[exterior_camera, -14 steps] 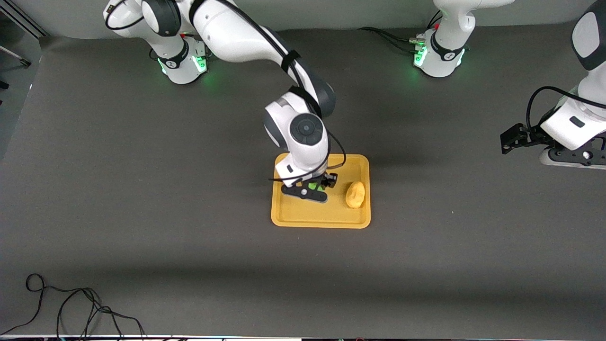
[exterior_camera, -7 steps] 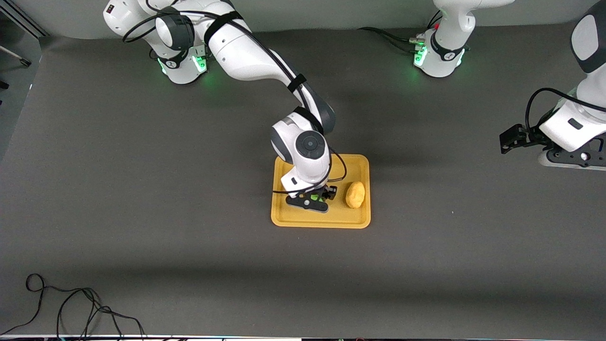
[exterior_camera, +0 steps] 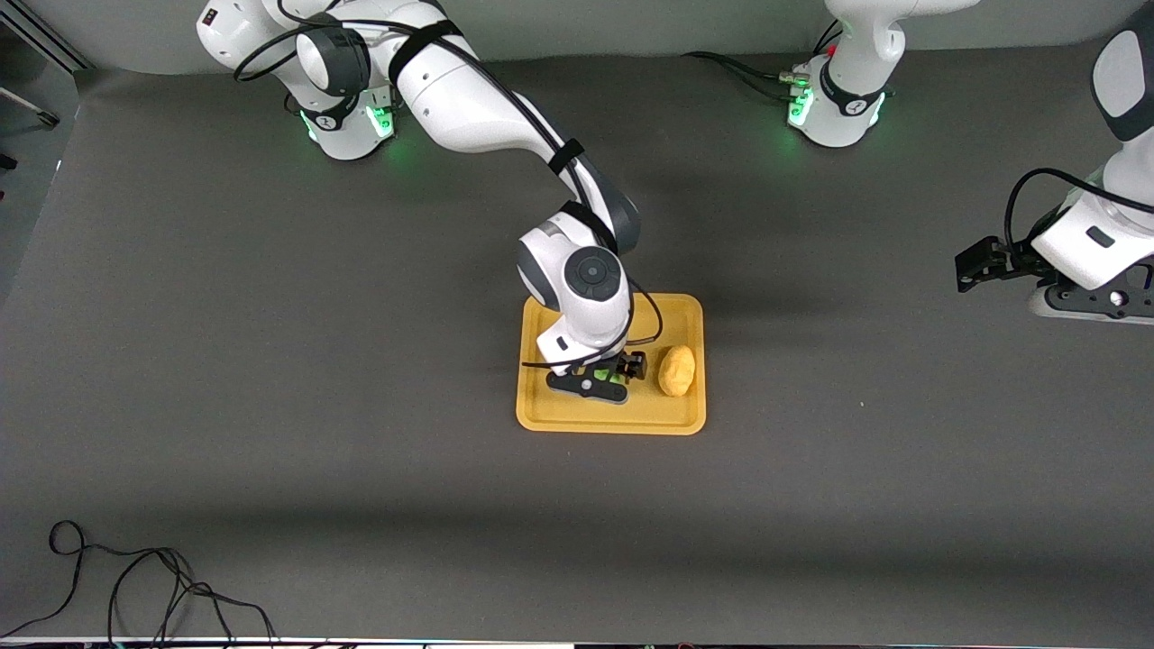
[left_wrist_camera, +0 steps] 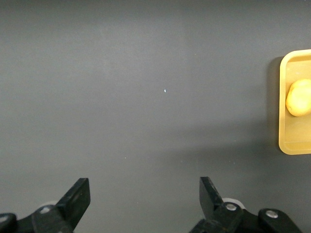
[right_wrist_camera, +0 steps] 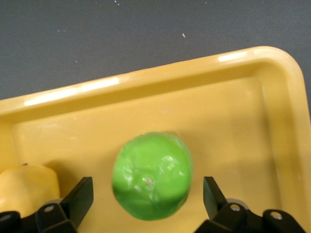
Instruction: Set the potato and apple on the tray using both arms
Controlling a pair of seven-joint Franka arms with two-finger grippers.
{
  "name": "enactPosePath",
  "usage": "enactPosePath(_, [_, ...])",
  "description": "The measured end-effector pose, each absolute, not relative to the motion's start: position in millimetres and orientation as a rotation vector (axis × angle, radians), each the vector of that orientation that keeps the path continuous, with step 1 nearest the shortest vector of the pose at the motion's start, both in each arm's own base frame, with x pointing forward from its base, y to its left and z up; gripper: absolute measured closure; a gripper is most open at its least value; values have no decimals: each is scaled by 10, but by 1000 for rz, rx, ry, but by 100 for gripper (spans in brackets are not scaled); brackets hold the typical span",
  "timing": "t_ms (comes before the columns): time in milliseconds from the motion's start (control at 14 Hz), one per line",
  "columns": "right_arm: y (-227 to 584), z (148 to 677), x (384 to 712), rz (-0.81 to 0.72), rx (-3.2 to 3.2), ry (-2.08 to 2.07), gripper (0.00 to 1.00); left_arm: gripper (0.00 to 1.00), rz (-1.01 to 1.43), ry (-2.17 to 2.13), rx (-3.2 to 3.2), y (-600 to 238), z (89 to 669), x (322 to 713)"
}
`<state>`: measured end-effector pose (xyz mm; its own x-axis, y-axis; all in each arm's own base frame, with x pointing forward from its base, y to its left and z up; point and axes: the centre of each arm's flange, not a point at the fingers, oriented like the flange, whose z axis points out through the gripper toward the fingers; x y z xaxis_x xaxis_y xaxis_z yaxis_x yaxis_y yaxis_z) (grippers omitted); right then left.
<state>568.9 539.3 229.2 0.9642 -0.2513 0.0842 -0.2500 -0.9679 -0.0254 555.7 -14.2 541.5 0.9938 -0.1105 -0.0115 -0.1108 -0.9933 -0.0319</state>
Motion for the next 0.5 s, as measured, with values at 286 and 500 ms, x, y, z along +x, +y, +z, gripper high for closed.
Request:
enactPosePath(286, [5285,3329,5701,-44,-3095,429,0,0,18,179,-3104,-144,5406,5555])
enactPosePath(500, [4778,4466,5767,17,-3068,506,0,0,21,180,-3104,-144,5399,5554])
